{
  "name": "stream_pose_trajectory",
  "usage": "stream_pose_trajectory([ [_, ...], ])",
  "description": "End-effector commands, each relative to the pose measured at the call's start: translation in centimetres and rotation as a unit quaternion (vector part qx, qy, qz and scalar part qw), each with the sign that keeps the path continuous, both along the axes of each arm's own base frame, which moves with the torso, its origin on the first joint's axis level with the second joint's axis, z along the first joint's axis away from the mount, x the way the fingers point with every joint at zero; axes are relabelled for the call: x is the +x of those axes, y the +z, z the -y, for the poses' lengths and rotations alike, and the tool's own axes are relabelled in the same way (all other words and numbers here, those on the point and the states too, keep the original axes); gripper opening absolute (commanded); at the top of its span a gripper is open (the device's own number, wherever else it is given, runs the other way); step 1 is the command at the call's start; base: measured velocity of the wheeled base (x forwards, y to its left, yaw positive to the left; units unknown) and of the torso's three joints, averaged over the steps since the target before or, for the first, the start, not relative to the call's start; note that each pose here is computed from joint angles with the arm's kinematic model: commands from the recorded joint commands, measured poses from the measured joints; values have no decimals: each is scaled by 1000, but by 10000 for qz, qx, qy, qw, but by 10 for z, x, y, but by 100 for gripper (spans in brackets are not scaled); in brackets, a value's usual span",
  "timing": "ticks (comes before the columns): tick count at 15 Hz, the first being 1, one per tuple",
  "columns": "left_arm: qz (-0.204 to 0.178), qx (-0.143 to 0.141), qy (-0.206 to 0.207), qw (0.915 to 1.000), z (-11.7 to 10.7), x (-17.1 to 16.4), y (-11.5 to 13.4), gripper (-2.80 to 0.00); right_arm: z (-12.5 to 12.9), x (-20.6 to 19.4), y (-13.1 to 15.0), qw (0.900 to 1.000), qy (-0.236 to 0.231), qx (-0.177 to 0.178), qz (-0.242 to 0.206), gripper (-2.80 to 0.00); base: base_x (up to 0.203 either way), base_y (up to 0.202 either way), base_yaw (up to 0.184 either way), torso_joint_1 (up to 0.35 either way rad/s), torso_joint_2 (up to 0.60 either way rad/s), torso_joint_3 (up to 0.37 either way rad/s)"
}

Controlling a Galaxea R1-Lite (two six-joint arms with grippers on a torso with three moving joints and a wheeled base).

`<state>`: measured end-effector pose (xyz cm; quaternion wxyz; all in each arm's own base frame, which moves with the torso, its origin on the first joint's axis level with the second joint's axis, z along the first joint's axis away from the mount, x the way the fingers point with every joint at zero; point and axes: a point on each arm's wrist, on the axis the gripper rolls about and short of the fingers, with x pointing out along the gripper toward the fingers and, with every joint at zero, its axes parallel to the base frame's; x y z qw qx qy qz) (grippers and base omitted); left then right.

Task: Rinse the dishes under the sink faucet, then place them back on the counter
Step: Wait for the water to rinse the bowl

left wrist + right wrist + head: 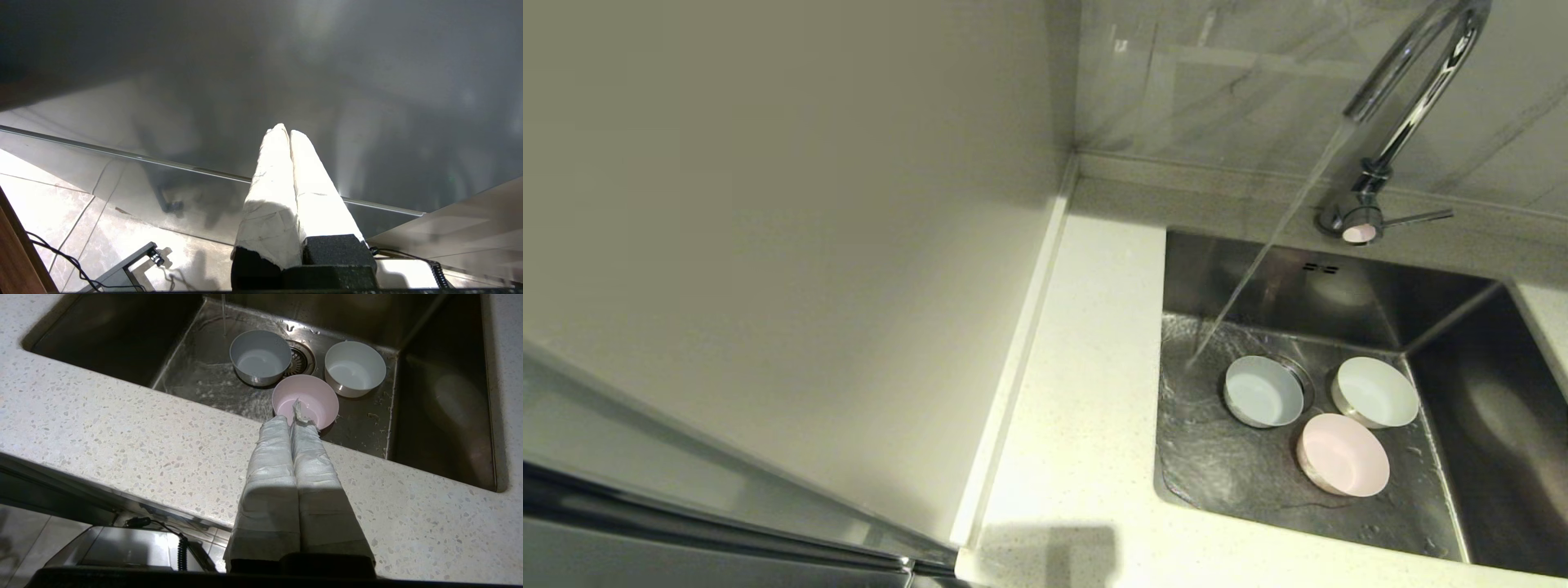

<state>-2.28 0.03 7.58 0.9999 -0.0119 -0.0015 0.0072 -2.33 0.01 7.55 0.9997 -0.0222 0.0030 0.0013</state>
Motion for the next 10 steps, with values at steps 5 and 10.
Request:
stream_pose_trajectory([
  [5, 17, 2, 0, 10000, 0, 0, 0, -280, 0, 0, 0, 10000, 3, -5, -9, -280, 0, 0, 0, 0, 0, 0],
  [10, 17, -4, 5, 10000, 0, 0, 0, -280, 0, 0, 0, 10000, 3, -1, -9, -280, 0, 0, 0, 0, 0, 0],
])
